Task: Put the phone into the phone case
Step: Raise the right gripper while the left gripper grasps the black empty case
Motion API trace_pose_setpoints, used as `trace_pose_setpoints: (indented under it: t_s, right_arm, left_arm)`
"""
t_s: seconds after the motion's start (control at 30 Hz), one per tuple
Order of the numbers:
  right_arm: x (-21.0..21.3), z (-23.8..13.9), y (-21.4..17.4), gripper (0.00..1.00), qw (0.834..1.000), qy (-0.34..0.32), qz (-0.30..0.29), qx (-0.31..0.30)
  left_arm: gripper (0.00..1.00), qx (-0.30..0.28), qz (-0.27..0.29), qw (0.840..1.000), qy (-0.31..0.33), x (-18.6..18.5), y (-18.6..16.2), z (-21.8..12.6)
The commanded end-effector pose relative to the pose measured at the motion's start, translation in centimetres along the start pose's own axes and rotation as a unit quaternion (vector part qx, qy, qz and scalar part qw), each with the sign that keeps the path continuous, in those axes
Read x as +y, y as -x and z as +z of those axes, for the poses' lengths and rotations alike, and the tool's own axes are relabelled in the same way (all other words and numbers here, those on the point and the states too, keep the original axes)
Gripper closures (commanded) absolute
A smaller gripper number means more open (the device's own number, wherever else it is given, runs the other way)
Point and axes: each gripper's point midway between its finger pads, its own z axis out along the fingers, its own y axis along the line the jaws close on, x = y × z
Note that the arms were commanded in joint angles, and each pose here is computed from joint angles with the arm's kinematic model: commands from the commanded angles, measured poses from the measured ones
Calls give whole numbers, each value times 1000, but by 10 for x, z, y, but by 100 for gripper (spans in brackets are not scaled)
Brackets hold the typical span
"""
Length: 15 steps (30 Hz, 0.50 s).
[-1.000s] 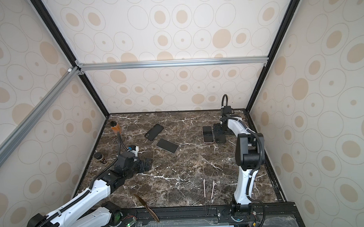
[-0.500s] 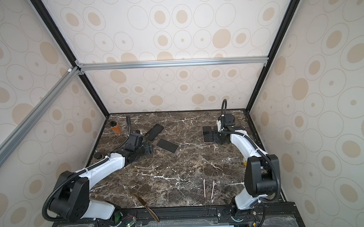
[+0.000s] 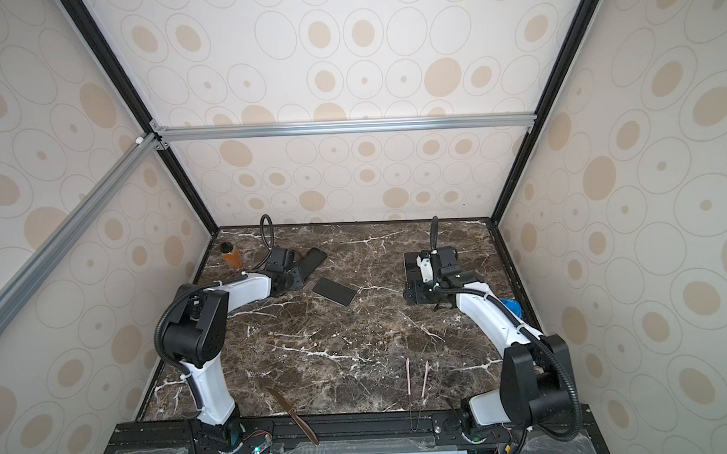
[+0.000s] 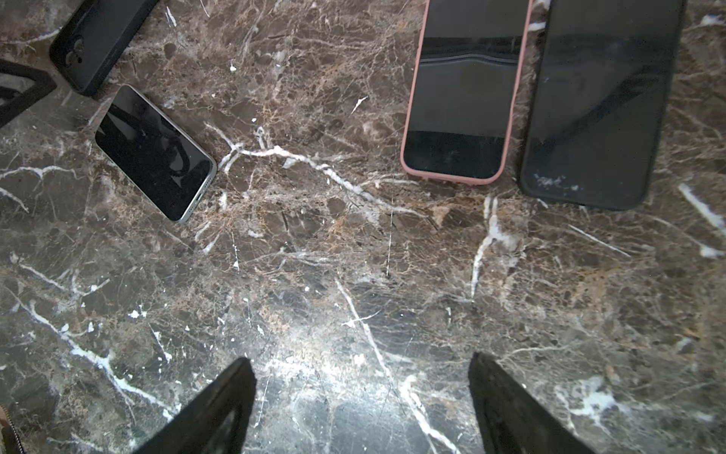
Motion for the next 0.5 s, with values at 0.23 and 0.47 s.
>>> trace_pose_setpoints:
  t_s: [0.23,0.47]
  right_arm:
    - [13,-1,-8,12,999,24,-22,-2]
    - [12,-3,-7,12,1000,19,-22,-4]
  left_arm:
    - [47,-8,-24,998,51,6,15,34]
    - [68,-2,-15,999,52,9,9,35]
